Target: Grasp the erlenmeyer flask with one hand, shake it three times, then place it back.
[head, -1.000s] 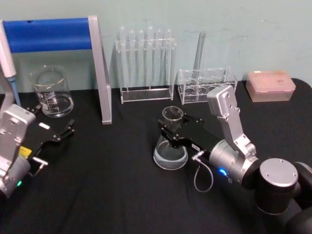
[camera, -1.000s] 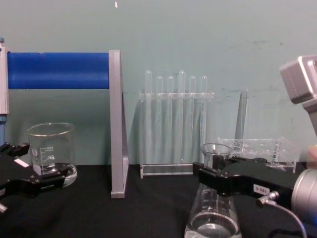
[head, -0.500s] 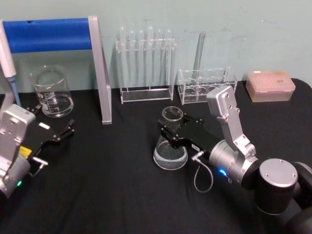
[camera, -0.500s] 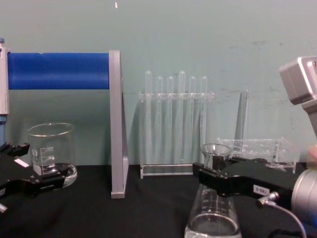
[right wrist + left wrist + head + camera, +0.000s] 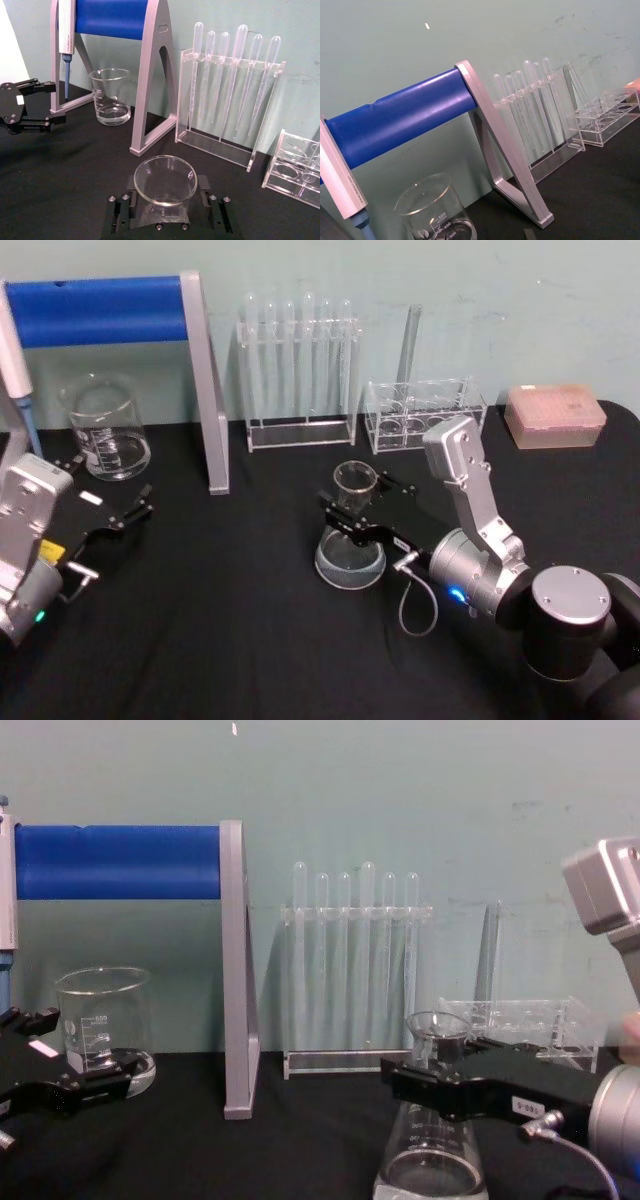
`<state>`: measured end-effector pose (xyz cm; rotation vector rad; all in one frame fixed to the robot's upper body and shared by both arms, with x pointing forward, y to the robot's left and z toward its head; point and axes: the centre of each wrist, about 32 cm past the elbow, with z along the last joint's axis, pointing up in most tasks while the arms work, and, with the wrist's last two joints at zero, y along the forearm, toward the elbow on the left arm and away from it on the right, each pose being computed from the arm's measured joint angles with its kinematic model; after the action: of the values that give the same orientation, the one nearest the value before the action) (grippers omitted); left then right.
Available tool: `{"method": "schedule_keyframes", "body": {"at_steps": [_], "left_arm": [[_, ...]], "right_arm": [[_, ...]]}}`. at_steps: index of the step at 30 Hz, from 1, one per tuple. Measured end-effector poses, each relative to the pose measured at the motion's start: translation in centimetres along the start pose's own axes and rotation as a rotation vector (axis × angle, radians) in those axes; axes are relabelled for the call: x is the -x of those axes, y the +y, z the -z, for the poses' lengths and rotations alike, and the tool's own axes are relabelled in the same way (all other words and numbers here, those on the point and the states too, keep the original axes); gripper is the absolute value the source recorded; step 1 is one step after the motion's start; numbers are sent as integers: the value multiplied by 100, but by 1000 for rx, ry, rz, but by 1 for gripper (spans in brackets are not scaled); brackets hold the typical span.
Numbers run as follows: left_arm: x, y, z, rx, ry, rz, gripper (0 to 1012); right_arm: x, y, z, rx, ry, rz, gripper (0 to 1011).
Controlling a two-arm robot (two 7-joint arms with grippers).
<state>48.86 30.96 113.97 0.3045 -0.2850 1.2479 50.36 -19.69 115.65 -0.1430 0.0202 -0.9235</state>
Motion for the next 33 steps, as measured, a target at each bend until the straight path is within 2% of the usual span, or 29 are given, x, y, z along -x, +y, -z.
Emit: {"method": "schedule_keyframes", "body": {"at_steps": [4,5,11,24,33], "left_arm": [[0,0,0,0,0,0,1001],[0,0,0,0,0,0,1001],[0,0,0,0,0,0,1001],[0,0,0,0,0,0,1001],[0,0,0,0,0,0,1001]], "right_arm": [[0,0,-1,-1,0,0,824],[0,0,-1,-1,0,0,824],[0,0,-1,-1,0,0,999],[-20,-34,-16,1,2,-4,1002],[-66,-295,-15,33,15,-39,1002]]}}
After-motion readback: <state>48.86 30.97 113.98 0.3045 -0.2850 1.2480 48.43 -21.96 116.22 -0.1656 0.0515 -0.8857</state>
